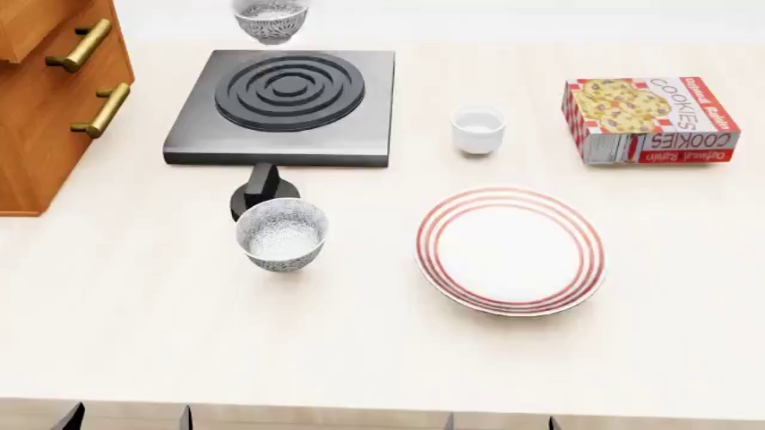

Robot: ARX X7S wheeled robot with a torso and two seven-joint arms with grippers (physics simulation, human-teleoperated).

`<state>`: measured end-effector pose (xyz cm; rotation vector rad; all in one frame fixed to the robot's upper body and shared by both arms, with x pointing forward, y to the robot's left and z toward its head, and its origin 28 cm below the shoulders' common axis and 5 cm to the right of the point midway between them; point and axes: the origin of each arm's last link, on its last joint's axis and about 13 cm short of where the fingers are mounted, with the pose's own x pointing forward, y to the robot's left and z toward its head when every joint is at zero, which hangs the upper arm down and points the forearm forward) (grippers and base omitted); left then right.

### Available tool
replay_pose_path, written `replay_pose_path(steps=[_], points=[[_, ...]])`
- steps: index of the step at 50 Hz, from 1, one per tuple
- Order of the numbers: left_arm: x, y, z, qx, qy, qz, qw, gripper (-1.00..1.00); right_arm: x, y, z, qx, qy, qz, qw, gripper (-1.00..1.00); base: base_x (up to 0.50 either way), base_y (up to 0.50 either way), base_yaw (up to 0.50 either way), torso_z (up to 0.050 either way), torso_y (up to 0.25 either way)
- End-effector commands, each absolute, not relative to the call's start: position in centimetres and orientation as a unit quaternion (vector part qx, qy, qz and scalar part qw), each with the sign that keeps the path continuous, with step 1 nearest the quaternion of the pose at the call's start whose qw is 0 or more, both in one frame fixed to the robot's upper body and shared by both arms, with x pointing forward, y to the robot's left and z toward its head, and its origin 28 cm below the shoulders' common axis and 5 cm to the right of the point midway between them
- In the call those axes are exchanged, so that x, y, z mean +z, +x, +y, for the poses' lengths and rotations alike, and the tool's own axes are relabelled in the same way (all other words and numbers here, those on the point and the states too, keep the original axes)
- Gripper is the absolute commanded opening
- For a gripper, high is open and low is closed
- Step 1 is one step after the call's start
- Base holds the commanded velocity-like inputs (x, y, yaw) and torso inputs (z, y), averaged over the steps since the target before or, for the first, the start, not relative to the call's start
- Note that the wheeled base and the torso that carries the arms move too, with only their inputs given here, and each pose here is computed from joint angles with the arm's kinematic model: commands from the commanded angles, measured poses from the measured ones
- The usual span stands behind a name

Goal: Pick the akita bowl on the stove and place it on the plate.

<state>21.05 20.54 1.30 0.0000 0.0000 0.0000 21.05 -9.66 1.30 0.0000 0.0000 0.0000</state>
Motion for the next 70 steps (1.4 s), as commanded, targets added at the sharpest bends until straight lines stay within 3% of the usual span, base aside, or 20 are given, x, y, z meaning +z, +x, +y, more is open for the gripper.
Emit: replay_pose_path(steps=[1, 32, 49, 70], points=[[1.4, 20.9, 20.4, -0.003, 0.002, -0.001, 1.0, 1.0, 1.2, 21.0, -9.7, 0.0, 0.002, 0.0, 1.0, 1.0, 0.0, 0.0, 0.0, 0.0, 0.0], [1.4, 20.9, 20.3, -0.001, 0.004, 0.004, 1.0, 1.0, 1.8, 21.2, -9.6, 0.01, -0.002, 0.013, 1.0, 1.0, 0.0, 0.0, 0.0, 0.0, 0.0], [1.6, 20.8, 20.4, -0.002, 0.002, 0.004, 1.0, 1.0, 11.4, 26.4, -8.0, 0.018, -0.021, -0.069, 0.997, 1.0, 0.0, 0.0, 0.0, 0.0, 0.0], [1.2, 20.9, 20.3, -0.002, 0.004, 0.006, 1.0, 1.0, 26.9, 30.6, -10.0, -0.044, 0.008, -0.124, 0.991, 1.0, 0.0, 0.0, 0.0, 0.0, 0.0]])
